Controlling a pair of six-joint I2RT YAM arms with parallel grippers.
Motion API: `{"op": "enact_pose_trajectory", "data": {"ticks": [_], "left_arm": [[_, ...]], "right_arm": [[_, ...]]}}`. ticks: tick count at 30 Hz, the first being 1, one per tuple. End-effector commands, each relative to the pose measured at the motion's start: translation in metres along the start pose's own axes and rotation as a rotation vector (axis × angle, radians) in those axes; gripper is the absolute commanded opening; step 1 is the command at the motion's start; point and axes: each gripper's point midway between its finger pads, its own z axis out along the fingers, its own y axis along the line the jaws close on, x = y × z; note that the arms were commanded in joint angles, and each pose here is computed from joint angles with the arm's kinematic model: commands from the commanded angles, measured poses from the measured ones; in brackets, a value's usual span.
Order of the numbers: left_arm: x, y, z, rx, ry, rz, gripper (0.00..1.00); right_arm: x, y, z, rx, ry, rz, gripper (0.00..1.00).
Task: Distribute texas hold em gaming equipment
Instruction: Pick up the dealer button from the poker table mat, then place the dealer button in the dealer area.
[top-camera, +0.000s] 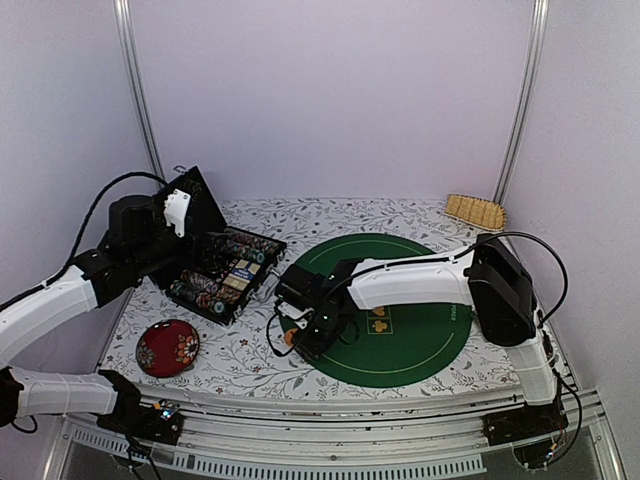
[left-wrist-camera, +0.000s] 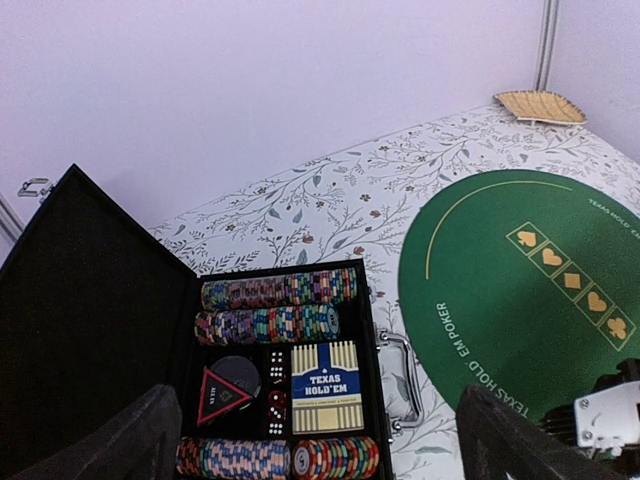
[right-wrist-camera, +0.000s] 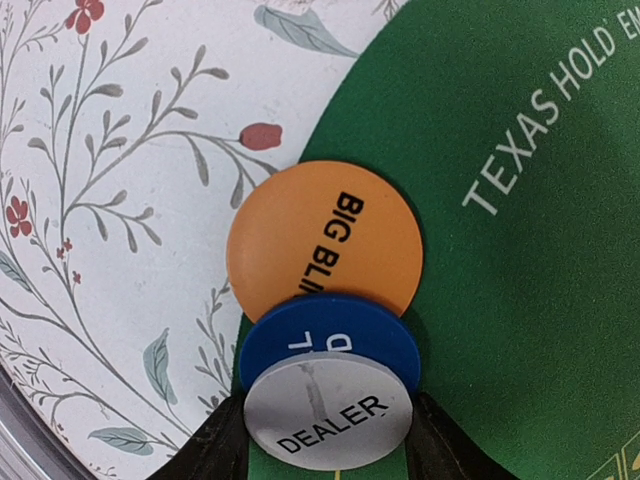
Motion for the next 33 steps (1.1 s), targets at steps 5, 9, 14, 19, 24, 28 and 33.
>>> {"op": "enact_pose_trajectory", "data": {"ticks": [5, 9, 14, 19, 24, 28, 33], "left_arm": [[-0.002, -0.003, -0.001, 0.012, -0.017, 0.013, 0.98], [-0.002, -0.003, -0.001, 0.009, -0.017, 0.016, 0.98], [-0.001, -0.003, -0.001, 0.009, -0.015, 0.016, 0.98], [-0.002, -0.002, -0.002, 0.005, -0.019, 0.02, 0.98], [-0.001, -0.001, -0.002, 0.002, -0.018, 0.023, 0.98], [0.0, 0.0, -0.001, -0.005, -0.016, 0.025, 0.98], [0.0, 0.001, -0.001, -0.009, -0.016, 0.024, 0.98]], "right_arm": [[0.03, 0.0, 0.0, -0.002, 0.096, 0.01, 0.53], [0.029, 0.001, 0.003, -0.009, 0.096, 0.011, 0.43], [0.029, -0.001, -0.002, 0.0, 0.093, 0.009, 0.34], [0.025, 0.001, -0.014, -0.011, 0.072, 0.005, 0.27], [0.013, 0.004, -0.039, -0.032, 0.011, 0.001, 0.2], [0.002, 0.012, -0.063, -0.081, -0.053, -0.016, 0.14], [-0.012, 0.011, -0.094, -0.107, -0.128, -0.031, 0.04]]}}
